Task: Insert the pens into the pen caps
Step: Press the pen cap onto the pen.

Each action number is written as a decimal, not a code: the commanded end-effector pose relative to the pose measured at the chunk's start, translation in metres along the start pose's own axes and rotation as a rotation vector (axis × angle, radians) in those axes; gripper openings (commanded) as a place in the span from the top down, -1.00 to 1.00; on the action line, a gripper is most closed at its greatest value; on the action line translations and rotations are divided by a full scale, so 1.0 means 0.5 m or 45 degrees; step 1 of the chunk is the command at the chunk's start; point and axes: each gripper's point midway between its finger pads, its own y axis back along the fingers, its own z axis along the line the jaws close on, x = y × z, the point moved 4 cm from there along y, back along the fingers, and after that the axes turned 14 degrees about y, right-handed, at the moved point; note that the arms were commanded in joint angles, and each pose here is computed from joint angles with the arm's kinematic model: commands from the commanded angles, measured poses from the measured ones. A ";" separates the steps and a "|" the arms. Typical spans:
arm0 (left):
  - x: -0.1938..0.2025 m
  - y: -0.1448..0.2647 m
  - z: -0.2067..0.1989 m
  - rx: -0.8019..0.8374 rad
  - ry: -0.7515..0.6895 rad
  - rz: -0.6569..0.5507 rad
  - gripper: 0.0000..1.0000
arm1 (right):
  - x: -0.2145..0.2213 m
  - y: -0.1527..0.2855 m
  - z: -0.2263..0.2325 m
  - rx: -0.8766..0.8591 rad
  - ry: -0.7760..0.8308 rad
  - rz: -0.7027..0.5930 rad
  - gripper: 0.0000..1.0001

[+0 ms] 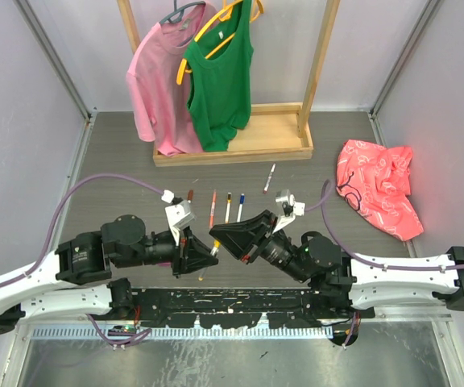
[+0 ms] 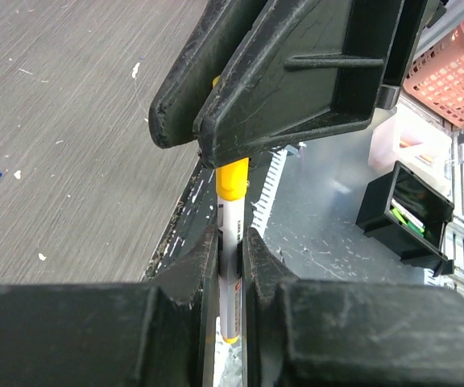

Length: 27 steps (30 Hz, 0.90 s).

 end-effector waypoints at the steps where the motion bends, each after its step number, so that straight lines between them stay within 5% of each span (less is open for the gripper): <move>1: -0.304 0.122 -0.158 0.316 -0.028 -0.873 1.00 | 0.228 0.089 -0.026 -0.051 0.213 0.609 1.00; 7: -0.252 0.083 -0.134 0.219 -0.057 -0.625 1.00 | 0.088 0.045 -0.011 0.006 0.332 0.404 0.92; 18: -0.175 0.023 -0.111 0.205 -0.045 -0.343 1.00 | -0.176 0.004 0.050 0.024 0.349 -0.010 0.29; 21: -0.159 0.009 -0.108 0.209 -0.041 -0.286 1.00 | -0.222 0.008 0.061 0.003 0.330 -0.094 0.05; 27: -0.138 0.001 -0.097 0.198 -0.032 -0.232 1.00 | -0.251 0.041 0.041 0.042 0.309 -0.163 -0.06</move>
